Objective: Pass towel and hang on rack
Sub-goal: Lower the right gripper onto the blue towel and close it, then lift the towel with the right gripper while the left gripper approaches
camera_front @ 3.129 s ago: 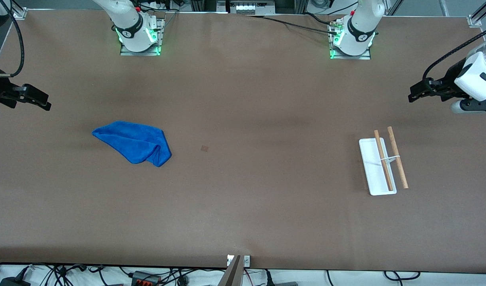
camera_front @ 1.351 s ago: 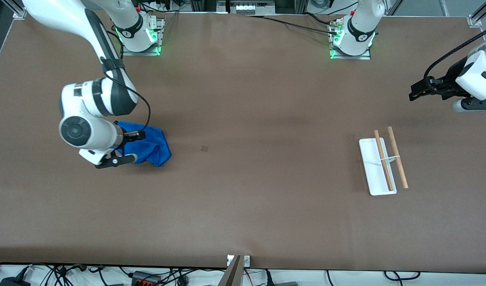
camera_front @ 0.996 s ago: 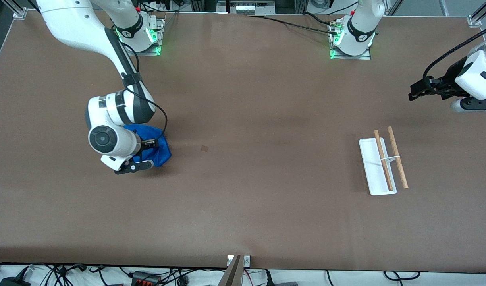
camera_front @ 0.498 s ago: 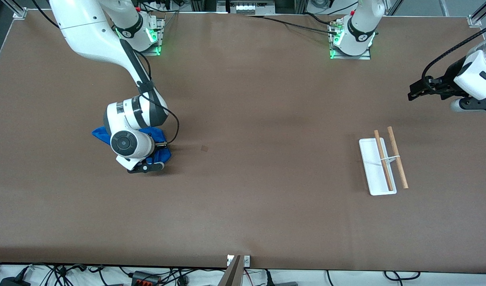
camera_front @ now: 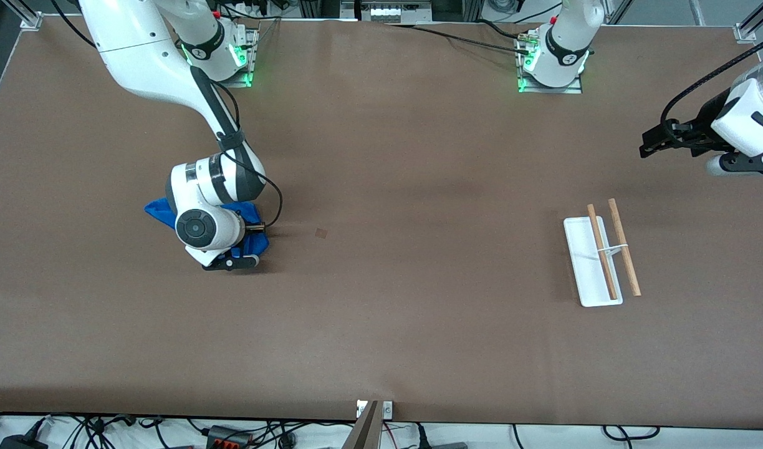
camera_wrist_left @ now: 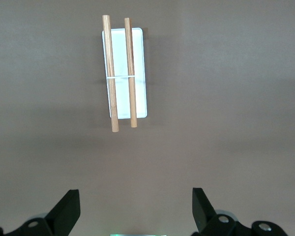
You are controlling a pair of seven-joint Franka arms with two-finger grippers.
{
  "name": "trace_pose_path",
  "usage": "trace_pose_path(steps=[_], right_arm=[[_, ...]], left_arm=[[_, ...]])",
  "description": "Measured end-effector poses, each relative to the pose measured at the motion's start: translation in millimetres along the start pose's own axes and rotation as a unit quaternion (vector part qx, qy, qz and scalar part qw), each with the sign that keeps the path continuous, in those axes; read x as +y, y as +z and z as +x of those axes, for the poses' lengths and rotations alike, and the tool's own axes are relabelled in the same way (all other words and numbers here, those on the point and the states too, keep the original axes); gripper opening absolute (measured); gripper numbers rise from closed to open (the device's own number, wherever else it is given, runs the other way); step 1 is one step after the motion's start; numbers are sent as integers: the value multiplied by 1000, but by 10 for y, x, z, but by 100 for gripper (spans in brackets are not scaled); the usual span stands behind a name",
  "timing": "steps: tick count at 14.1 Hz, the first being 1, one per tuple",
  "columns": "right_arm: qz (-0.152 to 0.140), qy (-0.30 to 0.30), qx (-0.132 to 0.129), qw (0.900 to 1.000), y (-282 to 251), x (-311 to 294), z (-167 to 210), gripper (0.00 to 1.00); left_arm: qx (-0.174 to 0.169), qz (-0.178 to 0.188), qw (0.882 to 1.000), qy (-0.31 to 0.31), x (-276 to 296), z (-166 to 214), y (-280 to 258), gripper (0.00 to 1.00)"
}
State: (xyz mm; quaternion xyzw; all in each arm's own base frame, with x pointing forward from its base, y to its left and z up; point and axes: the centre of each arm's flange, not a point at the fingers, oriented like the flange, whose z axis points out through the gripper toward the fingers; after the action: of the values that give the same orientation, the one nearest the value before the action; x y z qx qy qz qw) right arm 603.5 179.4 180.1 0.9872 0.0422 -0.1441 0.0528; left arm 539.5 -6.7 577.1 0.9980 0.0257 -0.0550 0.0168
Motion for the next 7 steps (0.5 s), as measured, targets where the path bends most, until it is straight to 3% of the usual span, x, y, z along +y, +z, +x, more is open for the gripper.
trace_pose_path(steps=[1,2,3,4,7], right_arm=[[0,0,0,1000,-4,0,0,28],[0,0,1,1000,-17,0,2,28],[1,0,3,1000,-41,-1,5,22],[2,0,6,1000,-71,-2,10,9],[4,0,16,1000,-191,-2,12,2]], left_arm=[[0,0,1000,0,0,0,0,100],[0,0,1000,0,0,0,0,100],[0,0,1000,0,0,0,0,100],[0,0,1000,0,0,0,0,100],[0,0,1000,0,1,0,0,100]])
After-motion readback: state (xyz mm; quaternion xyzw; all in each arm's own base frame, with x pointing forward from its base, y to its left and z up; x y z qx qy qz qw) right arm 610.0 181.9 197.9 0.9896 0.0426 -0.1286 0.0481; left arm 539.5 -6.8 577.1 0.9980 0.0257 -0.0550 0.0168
